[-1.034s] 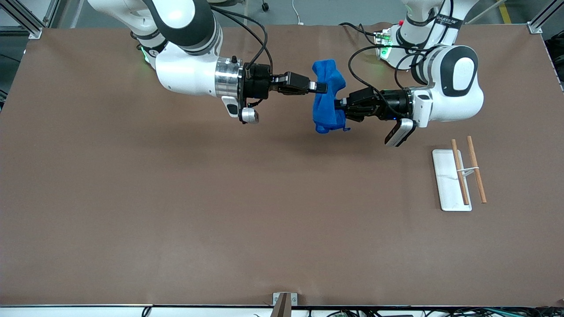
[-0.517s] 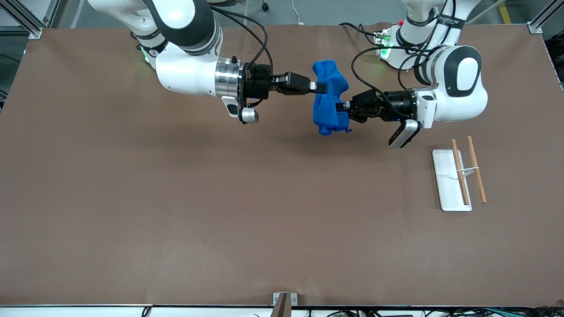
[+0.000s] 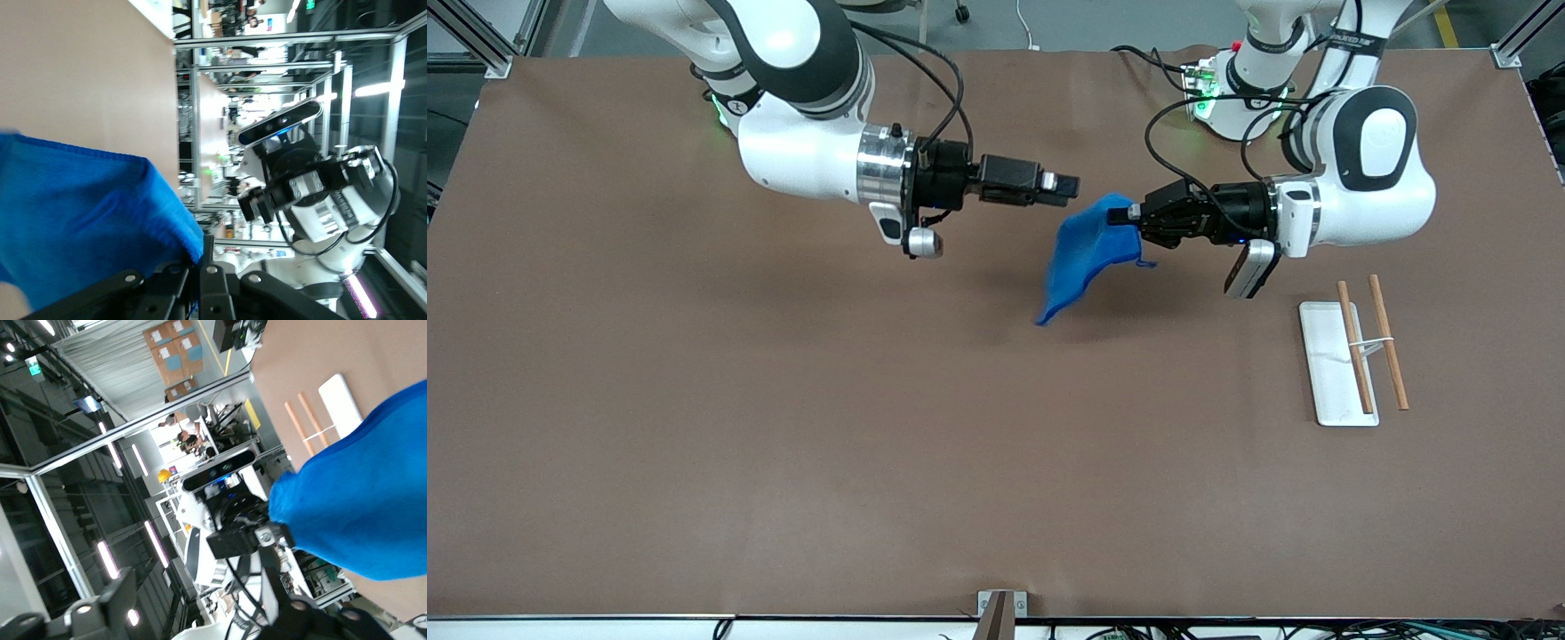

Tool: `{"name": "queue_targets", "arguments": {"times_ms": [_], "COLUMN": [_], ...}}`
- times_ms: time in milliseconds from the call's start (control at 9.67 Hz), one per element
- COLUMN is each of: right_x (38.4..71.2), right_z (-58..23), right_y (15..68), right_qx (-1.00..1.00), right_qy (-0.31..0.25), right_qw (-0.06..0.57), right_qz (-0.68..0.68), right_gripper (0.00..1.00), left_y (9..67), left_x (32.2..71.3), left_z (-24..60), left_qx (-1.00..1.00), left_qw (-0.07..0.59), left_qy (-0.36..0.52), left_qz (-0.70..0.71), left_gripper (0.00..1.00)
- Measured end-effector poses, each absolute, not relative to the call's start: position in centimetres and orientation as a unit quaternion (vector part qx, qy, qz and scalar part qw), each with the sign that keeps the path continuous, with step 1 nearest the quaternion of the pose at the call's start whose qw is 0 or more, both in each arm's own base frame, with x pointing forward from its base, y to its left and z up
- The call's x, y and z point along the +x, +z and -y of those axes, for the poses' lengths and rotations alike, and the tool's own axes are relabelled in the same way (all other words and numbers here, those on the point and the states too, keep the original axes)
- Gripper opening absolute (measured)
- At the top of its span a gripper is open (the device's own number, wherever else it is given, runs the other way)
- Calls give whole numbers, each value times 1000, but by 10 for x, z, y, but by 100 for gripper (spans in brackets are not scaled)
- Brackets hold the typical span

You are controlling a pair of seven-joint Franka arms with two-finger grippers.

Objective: Right arm passes towel to left arm to hang
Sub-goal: 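Open the right gripper while the left gripper pulls the towel away, then drape the towel over the dowels with the left gripper while the right retracts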

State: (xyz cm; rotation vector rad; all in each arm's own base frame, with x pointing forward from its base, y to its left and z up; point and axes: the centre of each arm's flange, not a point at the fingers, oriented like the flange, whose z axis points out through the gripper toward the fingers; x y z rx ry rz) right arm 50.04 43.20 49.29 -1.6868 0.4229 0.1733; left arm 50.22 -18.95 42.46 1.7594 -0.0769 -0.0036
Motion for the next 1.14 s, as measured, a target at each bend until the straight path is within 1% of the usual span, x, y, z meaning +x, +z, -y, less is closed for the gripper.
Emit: {"name": "queue_targets", "arguments": {"times_ms": [103,310,517,621,931,1034,1138], "right_x": [507,523,547,556,582,592,599], "right_z": [-418,-381,-327,-293,-164,-118,-75], "right_y": [474,437,405,392,379,380,383], "right_qx": [-770,-827,-883,-905,-949,-960,-970], "right_qy": [52,8,-39,-59,-117,-133,-142], "right_qw": [611,542,454,410,278,231,185], "right_qz": [-177,-150,-109,-99,-87,-82,-73], "right_gripper": [100,100,100,100,100,100,100], "left_y": [427,437,445,449,455,455,451], "left_x": [509,525,536,540,542,544,550], "left_z": [169,118,53,21,-89,-118,-140], "left_qx": [799,849,898,915,956,966,972], "left_qw": [599,523,429,393,287,246,219], "left_qy": [0,10,19,24,34,31,31], "left_qz": [54,77,92,87,56,70,82], "left_gripper": [3,3,3,3,3,3,3]}}
